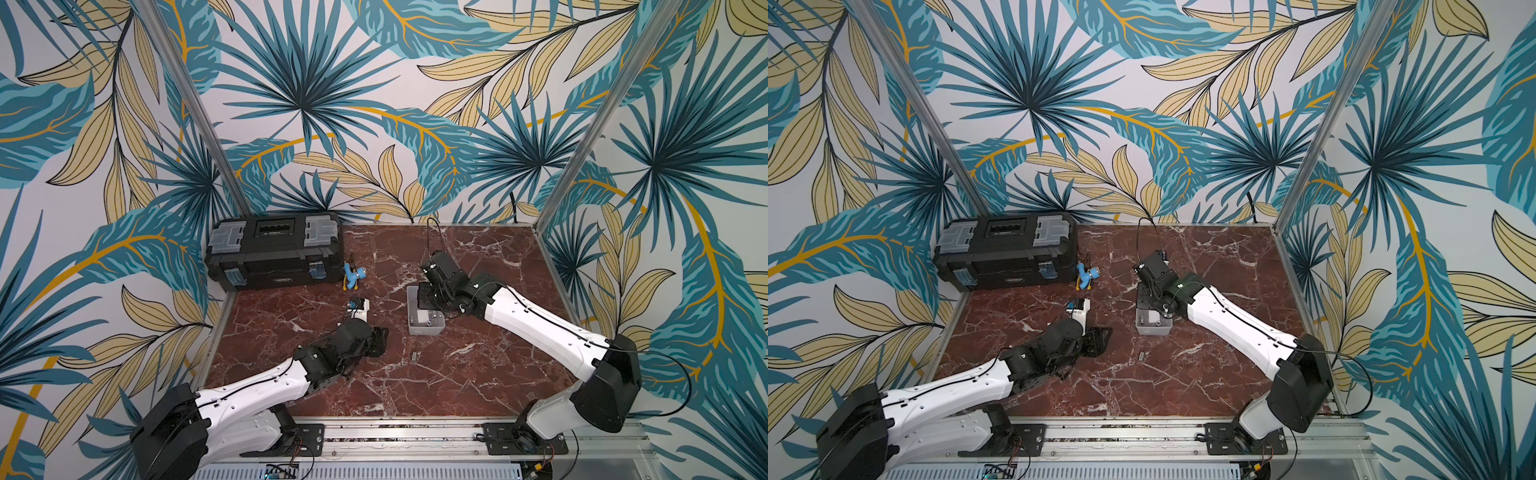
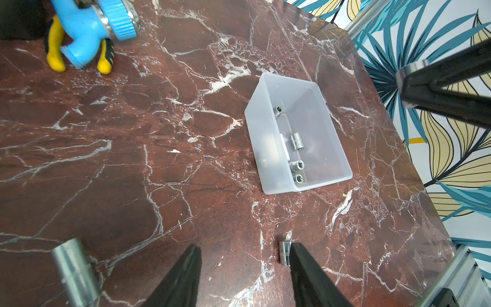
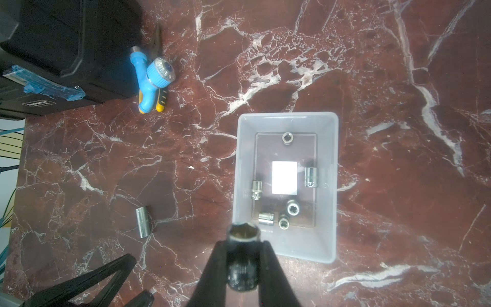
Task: Put the socket on the desktop into the storage box
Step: Place the socket head in the storage box.
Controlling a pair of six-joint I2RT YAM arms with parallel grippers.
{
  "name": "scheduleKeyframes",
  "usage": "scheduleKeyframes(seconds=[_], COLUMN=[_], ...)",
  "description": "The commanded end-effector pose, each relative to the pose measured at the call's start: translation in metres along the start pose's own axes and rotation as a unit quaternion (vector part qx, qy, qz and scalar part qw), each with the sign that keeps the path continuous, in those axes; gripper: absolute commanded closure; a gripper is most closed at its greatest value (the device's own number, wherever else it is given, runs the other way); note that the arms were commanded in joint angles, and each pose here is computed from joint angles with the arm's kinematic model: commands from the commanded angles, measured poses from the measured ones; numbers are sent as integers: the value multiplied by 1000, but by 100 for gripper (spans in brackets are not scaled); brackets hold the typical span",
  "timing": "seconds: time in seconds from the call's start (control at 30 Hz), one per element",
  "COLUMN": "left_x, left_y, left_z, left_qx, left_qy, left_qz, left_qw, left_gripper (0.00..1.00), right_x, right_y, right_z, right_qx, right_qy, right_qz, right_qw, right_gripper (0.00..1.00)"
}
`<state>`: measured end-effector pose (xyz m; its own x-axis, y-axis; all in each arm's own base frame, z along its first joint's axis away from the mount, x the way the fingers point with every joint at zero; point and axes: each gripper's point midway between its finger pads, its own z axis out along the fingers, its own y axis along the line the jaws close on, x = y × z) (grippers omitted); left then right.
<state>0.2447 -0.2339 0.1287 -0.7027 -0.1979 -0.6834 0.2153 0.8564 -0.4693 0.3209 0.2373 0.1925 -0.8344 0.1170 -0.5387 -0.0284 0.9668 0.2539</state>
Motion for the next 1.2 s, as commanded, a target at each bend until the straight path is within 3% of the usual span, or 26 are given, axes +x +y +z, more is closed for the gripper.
scheduleKeyframes(seconds=[0.0, 0.4, 1.17], left_x=[-8, 9, 6], left_y=[-2, 2, 0], left_z=[-3, 3, 2], left_qx=[6, 17, 12], left_qy=[-15, 4, 5], left_qz=[1, -19, -5], left_qw=[1000, 1000, 1000], left_gripper=[42, 43, 42], right_x=[0, 3, 11], right_y=[-1, -6, 1], right_z=[1, 10, 28], right_qx=[0, 14, 2], right_qy=[-1, 0, 18], right_qz=[0, -22, -22], right_qw=[1000, 1000, 1000], right_gripper=[100, 100, 100])
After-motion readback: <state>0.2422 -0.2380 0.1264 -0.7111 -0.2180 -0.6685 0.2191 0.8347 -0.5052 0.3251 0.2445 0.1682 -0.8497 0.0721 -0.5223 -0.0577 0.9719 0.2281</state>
